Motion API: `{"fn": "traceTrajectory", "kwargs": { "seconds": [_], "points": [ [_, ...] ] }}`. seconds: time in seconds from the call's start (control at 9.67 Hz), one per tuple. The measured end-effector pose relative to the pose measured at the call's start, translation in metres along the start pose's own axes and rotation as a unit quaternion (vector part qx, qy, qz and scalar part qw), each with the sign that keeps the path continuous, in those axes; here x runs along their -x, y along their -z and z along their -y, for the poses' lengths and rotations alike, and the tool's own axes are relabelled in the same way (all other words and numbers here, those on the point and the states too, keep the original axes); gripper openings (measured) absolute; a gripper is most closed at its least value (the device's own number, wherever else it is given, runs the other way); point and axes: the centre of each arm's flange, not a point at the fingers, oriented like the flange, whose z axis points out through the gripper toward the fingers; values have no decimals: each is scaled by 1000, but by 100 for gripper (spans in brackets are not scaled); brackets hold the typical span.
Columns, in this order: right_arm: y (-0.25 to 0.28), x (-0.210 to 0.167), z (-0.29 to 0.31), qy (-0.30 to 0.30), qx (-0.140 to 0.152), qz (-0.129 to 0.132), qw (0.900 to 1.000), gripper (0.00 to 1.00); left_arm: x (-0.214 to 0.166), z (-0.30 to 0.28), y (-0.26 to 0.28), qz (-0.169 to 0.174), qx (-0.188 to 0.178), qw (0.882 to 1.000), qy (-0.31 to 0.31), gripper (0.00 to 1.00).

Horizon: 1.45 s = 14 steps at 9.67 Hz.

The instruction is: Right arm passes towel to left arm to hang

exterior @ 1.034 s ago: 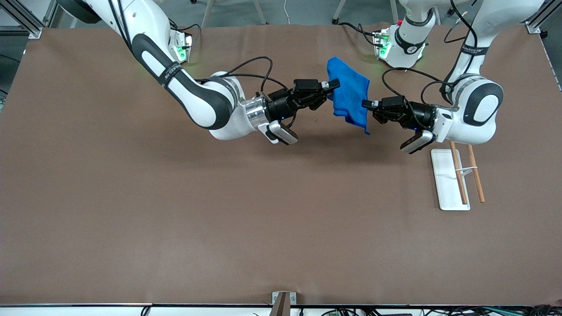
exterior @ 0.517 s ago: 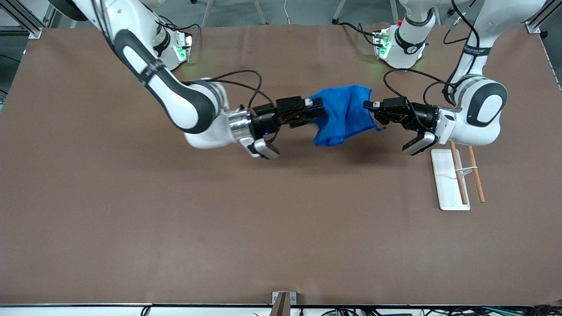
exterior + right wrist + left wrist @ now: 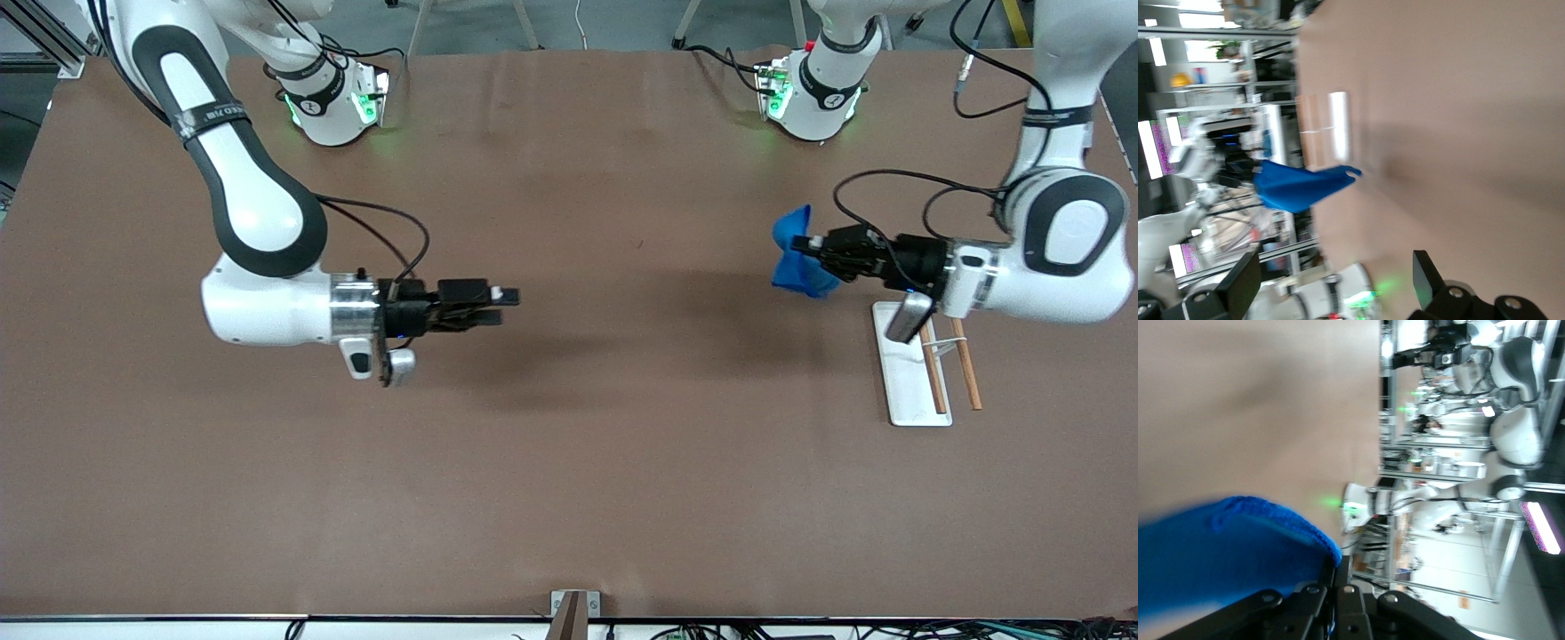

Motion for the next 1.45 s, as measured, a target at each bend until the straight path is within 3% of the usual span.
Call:
{"fn": "traceTrajectory", "kwargs": {
  "seconds": [0.21,0.31,0.52,0.72,0.93,1.14,1.34,1.45],
  "points": [
    [79,-4,-54,-30,124,-15,992,100,8,23,58,-1,-86,996,17,2],
    [110,-3,-66,-40,189,-19,981,100,12,33,83,-6,-134,991,27,2],
    [167,3,-76,-62,317,-45,945,100,17,43,121,-21,-209,977,36,2],
    [227,14,-72,-90,433,-67,894,100,34,52,162,-58,-245,966,54,2],
    [287,34,-35,-61,479,-96,870,100,54,57,206,-95,-293,949,68,2],
    [362,59,-4,8,504,-112,856,100,60,58,230,-85,-369,923,70,2],
    [394,88,26,-25,499,-76,863,100,63,60,241,-58,-430,898,72,2],
    [399,104,48,-69,492,-79,864,100,64,60,244,-51,-444,892,72,2]
  ]
}}
